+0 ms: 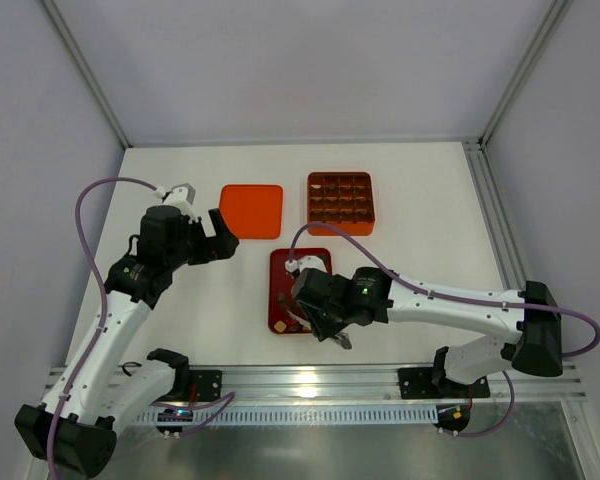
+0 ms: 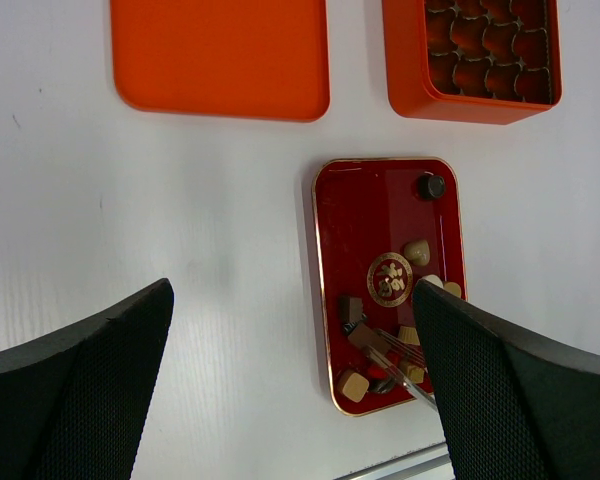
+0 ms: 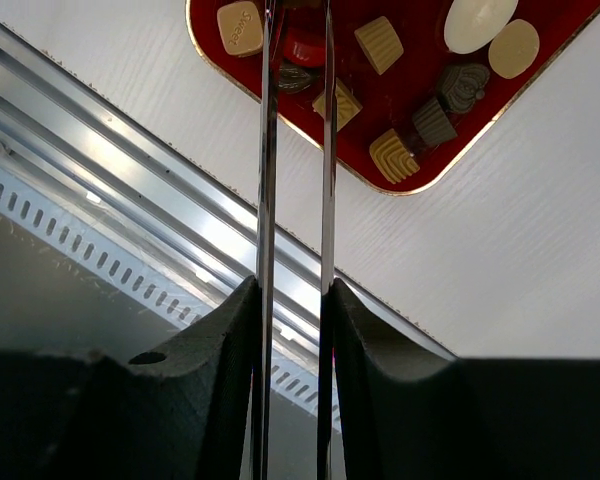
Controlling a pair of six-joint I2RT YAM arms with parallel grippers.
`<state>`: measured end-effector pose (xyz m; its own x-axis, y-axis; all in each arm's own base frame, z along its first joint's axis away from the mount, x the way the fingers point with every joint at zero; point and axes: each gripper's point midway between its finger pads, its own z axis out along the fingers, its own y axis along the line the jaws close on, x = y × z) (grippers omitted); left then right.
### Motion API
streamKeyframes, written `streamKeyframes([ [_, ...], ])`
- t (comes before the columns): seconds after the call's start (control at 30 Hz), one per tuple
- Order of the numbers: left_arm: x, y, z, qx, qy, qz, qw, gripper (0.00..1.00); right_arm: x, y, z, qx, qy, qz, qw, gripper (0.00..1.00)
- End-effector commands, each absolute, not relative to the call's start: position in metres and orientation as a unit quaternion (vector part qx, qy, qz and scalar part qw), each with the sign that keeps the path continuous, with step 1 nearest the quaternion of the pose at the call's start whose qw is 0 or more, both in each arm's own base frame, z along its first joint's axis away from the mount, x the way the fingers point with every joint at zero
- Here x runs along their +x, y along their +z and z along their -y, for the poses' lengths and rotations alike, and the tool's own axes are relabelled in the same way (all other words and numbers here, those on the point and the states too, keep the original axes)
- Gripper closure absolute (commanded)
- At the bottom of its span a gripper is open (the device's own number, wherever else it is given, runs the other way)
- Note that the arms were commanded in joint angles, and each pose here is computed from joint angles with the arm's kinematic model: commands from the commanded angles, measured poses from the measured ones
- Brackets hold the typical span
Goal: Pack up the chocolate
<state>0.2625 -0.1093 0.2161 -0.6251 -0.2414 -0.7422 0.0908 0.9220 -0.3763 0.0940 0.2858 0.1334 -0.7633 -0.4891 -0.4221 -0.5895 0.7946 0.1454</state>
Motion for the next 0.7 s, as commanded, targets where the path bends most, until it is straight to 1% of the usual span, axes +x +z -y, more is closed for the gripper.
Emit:
streamKeyframes([
  [0.0,0.262,0.22,0.111,-0.04,-0.2,-0.877,0.435,0.0,0.104,0.163,-0.294,-0.267,0.162,-0.922,0.228,0.65],
  [0.47,0.262,0.221,0.111,-0.039,-0.2,-0.876,0.437,0.0,0.107,0.179,-0.28,-0.25,0.17,-0.922,0.242,0.66],
  [0.67,0.263,0.222,0.112,-0.039,-0.202,-0.875,0.437,0.0,0.124,0.184,-0.274,-0.238,0.174,-0.923,0.247,0.66],
])
